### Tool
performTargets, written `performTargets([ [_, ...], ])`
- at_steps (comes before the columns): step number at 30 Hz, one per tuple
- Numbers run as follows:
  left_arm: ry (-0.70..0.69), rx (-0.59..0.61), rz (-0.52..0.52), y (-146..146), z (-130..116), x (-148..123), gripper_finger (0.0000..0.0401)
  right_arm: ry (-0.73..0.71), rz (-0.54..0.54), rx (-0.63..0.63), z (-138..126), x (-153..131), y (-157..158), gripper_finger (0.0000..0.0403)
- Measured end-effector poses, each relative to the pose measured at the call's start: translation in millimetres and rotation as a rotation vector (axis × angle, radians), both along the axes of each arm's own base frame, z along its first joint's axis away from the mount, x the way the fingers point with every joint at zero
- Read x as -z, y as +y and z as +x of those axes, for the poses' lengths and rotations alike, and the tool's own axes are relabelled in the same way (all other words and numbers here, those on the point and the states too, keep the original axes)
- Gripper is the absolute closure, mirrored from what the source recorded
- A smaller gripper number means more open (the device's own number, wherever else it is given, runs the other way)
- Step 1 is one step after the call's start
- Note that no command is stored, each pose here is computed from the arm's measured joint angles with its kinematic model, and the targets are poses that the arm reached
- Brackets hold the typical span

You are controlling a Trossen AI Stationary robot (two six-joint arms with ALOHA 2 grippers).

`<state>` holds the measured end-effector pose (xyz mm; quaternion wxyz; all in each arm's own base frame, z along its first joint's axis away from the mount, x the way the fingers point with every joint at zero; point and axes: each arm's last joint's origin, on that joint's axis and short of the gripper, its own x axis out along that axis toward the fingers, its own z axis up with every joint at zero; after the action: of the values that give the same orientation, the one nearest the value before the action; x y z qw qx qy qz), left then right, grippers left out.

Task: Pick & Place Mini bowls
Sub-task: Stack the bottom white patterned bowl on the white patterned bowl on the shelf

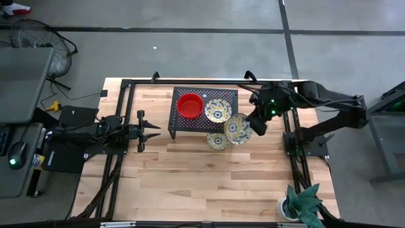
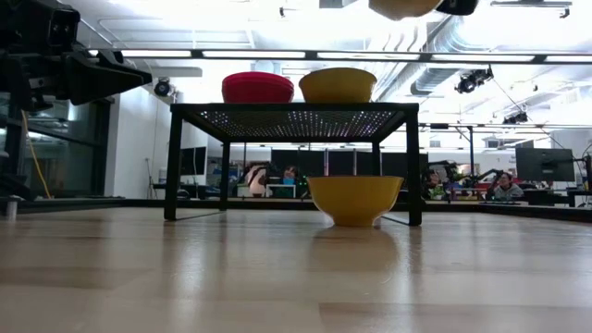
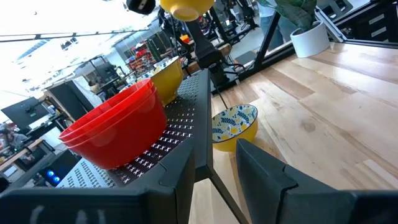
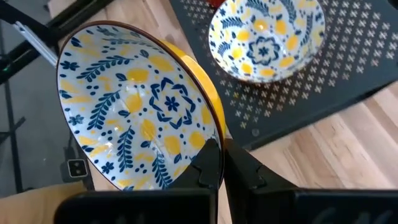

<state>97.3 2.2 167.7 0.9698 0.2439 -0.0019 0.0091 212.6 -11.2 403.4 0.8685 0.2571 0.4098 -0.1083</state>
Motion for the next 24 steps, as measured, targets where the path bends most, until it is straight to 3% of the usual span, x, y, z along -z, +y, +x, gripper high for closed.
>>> performTargets([
  [11, 0.000, 0.000, 0.000, 0, 0, 0, 0.0288, -0.078, 0.027, 0.024, 28, 7, -37, 0.0402],
  [24, 0.000, 0.000, 0.000, 0, 0, 0, 0.0288, -0.090, 0.140, 0.341, 47, 20, -76, 0.0403],
])
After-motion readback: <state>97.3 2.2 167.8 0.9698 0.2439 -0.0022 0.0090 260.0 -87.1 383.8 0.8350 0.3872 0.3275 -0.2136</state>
